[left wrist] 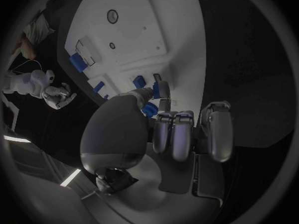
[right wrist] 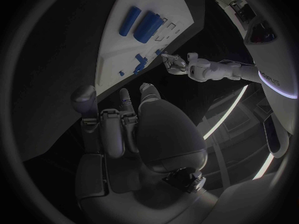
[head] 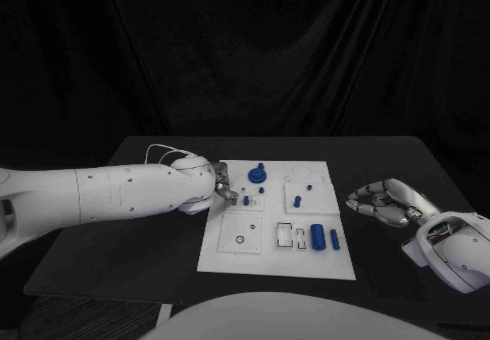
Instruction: Assemble the parts on the task board
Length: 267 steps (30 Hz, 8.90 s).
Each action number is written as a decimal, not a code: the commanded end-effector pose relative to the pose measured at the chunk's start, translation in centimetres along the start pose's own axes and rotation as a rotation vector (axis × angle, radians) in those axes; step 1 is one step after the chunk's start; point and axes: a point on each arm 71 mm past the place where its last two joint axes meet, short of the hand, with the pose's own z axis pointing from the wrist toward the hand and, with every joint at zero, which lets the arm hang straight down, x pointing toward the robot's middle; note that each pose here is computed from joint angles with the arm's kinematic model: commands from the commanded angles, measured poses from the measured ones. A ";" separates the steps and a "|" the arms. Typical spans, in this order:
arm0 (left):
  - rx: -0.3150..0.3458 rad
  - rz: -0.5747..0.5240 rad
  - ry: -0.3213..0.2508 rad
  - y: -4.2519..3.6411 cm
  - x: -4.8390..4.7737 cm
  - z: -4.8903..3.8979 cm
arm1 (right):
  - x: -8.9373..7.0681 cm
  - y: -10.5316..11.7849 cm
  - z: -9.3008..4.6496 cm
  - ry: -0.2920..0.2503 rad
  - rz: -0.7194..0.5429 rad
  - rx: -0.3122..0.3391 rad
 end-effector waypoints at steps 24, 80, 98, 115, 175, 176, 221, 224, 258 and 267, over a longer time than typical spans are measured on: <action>0.004 0.008 0.014 -0.14 0.84 0.57 | 0.0 0.0 -0.1 -0.010 0.001 0.007; -0.007 0.065 0.099 -0.10 2.38 0.99 | 0.1 0.0 -0.1 -0.008 0.001 0.009; -0.045 0.127 0.115 0.35 2.40 1.29 | 0.1 0.0 -0.1 -0.005 0.001 0.009; -0.042 0.155 0.093 0.60 2.22 1.21 | 0.3 0.0 0.0 0.005 0.002 0.009; 0.288 0.183 -0.016 -3.73 -10.03 -4.14 | 0.3 -0.1 0.1 0.002 0.001 0.011; 0.332 0.163 -0.051 -4.10 -10.54 -4.23 | 0.3 -0.1 0.0 0.000 0.001 0.009; 0.826 0.625 -0.400 -7.01 -0.57 0.87 | 0.4 0.7 -0.1 -0.013 0.008 -0.041; 0.802 0.626 -0.391 -6.85 -0.46 1.22 | 0.4 0.7 -0.1 -0.013 0.008 -0.041; 0.819 0.548 -0.543 -5.75 -1.05 0.25 | 0.3 0.6 -0.2 -0.016 0.007 -0.038; 0.893 0.409 -0.811 -3.74 -5.03 -3.58 | 0.3 0.5 -0.2 -0.015 0.006 -0.034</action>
